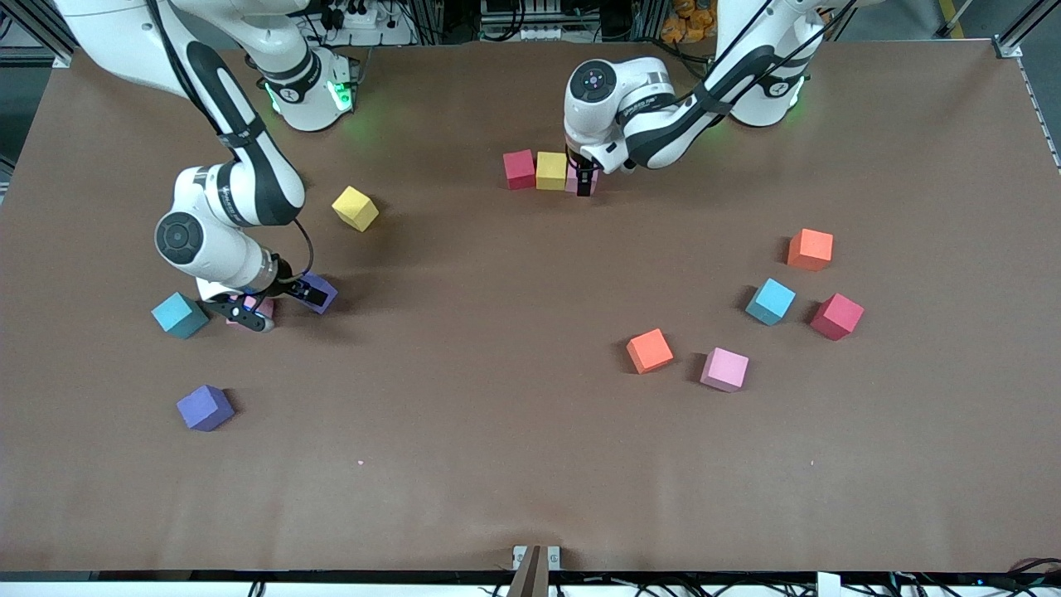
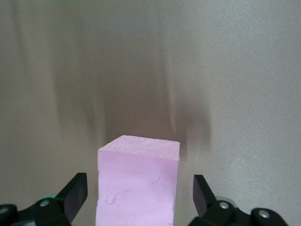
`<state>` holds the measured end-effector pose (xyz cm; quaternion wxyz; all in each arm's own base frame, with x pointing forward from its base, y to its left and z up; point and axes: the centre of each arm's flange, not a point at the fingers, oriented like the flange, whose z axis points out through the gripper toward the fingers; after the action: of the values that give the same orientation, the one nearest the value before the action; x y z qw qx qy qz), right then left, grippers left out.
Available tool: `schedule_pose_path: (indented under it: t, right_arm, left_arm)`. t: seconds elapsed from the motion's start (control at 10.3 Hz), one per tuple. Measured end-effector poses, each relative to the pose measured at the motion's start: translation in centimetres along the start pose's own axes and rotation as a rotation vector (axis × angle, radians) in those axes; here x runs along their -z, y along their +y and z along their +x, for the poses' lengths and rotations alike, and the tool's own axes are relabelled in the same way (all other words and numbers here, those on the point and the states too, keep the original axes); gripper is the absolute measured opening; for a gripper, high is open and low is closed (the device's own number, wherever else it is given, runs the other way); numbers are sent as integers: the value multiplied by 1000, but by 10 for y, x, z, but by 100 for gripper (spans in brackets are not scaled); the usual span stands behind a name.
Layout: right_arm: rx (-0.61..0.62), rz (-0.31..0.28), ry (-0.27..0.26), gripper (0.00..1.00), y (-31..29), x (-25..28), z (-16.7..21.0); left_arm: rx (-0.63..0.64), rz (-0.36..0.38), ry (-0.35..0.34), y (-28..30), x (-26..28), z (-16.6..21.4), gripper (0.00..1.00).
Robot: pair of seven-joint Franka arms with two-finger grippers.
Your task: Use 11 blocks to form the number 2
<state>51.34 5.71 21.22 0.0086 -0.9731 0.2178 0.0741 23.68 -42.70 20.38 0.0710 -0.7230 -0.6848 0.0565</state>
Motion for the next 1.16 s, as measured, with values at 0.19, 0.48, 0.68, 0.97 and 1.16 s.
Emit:
schedule_pose_path:
  t: [0.19,0.48,0.68,0.97,1.16]
  right_arm:
    - [5,-4,-8,94,-1,-5,-1]
    - [9,-7,-12,63,-3,-8,-2]
    - [12,-7,-12,55,-4,-6,-2]
    - [36,-11,-17,55,-10,-6,-5]
    - [66,-35,-56,55,-27,5,-8]
  left_arm:
    - [-8,5,30,1,0,2,100]
    - [-2,-13,77,13,15,0,100]
    - [-2,-26,109,27,32,-3,100]
    - [35,-56,109,81,73,10,100]
    - [46,-96,87,130,97,32,100]
